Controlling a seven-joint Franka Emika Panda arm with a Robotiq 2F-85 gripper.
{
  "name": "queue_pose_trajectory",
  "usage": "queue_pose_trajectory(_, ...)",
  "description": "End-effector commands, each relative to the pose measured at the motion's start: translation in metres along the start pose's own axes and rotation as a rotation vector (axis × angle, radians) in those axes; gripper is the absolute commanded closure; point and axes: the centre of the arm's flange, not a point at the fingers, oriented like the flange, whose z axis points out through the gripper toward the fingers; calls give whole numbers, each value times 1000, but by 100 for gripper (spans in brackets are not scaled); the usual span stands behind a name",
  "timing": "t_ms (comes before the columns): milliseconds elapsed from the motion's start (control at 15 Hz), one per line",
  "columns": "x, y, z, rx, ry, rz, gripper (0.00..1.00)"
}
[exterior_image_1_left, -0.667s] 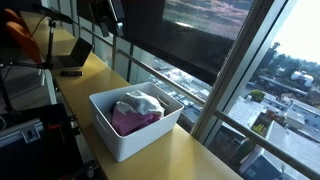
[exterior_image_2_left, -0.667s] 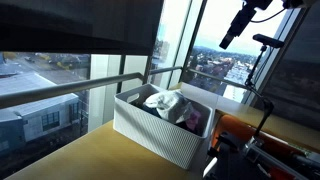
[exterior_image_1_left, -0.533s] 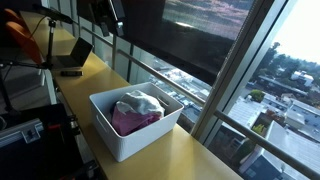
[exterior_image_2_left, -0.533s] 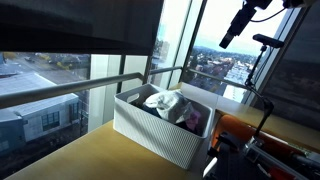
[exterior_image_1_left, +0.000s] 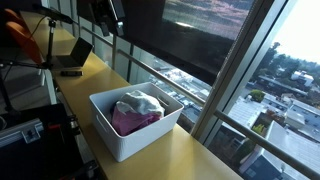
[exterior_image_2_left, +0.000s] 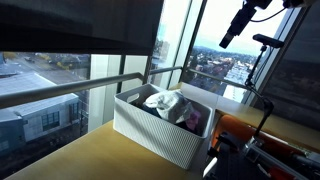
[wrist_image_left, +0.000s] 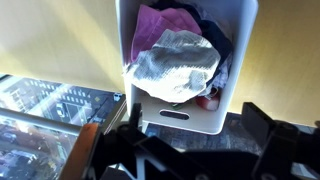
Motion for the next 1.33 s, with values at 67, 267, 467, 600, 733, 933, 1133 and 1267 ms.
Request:
queue_pose_trajectory(67,0,0,0,0,0,0,0)
queue_pose_trajectory(267,0,0,0,0,0,0,0)
queue_pose_trajectory(467,0,0,0,0,0,0,0)
queue_pose_trajectory(600,0,0,0,0,0,0,0)
queue_pose_trajectory(733,0,0,0,0,0,0,0)
queue_pose_trajectory(933,0,0,0,0,0,0,0)
queue_pose_trajectory(1133,4,1,0,-2,3,-6,0)
queue_pose_trajectory(1267,18,4,2,-3,12,-27,0)
